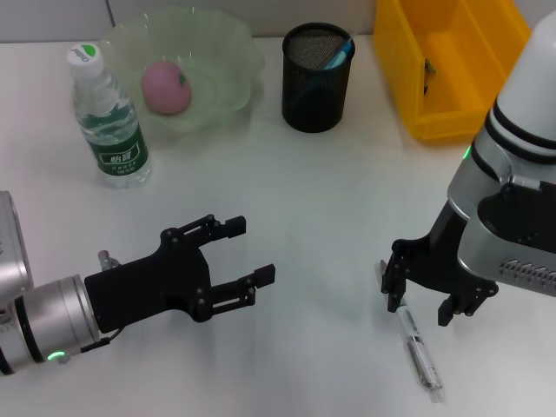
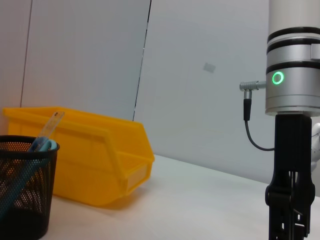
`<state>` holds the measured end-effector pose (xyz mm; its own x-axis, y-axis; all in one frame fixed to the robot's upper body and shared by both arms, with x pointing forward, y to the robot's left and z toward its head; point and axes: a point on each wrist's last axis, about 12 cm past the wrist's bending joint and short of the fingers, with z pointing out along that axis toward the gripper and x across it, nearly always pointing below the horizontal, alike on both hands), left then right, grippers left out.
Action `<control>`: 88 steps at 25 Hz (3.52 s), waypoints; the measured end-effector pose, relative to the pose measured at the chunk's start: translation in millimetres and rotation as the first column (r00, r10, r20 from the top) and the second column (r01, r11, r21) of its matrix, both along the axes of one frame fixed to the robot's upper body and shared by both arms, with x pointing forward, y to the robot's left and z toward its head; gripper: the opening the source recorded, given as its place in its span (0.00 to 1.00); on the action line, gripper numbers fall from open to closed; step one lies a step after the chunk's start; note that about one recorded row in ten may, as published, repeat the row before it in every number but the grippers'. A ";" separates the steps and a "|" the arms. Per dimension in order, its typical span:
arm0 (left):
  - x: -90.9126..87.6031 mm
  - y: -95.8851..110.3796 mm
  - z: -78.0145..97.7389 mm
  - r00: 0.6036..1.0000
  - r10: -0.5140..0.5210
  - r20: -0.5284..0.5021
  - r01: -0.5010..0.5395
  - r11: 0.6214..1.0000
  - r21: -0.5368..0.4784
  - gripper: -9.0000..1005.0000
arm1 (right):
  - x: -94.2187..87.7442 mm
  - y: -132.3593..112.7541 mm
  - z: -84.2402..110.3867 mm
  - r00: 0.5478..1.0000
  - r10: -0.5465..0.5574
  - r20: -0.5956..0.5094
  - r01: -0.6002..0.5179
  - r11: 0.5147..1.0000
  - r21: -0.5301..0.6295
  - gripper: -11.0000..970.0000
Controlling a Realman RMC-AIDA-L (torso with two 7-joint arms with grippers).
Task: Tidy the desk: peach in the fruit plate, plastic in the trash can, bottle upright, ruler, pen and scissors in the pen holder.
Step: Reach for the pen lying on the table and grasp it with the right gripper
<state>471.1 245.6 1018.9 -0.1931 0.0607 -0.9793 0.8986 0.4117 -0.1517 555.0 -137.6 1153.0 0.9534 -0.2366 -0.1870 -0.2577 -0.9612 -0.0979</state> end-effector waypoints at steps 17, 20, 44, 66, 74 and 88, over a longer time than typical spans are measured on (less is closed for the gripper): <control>2.1 0.7 1.3 1.000 0.003 -0.006 -0.003 1.000 -0.004 0.78 | -1.4 0.9 -9.6 0.998 0.054 -0.013 -0.054 0.999 0.008 0.50; 1.3 0.4 0.9 1.000 0.004 -0.008 -0.004 1.000 -0.006 0.78 | -2.1 0.1 -10.7 0.998 0.066 -0.014 -0.066 0.998 0.011 0.47; -0.8 -0.6 -0.2 1.000 0.003 -0.016 -0.004 1.000 -0.013 0.78 | -2.3 4.6 -25.1 0.996 0.089 0.010 -0.089 0.996 -0.020 0.36; -2.5 -0.1 -0.8 1.000 0.004 -0.020 -0.005 1.000 -0.016 0.78 | -4.0 7.2 -28.1 0.993 0.116 0.008 -0.115 0.993 -0.015 0.34; -2.2 -0.6 -0.6 1.000 0.000 -0.019 0.000 1.000 -0.015 0.78 | -4.0 7.1 -28.6 0.993 0.116 0.005 -0.116 0.993 -0.018 0.31; -2.0 -1.5 -0.5 1.000 -0.003 -0.019 0.002 1.000 -0.016 0.78 | -3.2 7.1 -29.4 0.992 0.124 0.000 -0.124 0.992 -0.022 0.28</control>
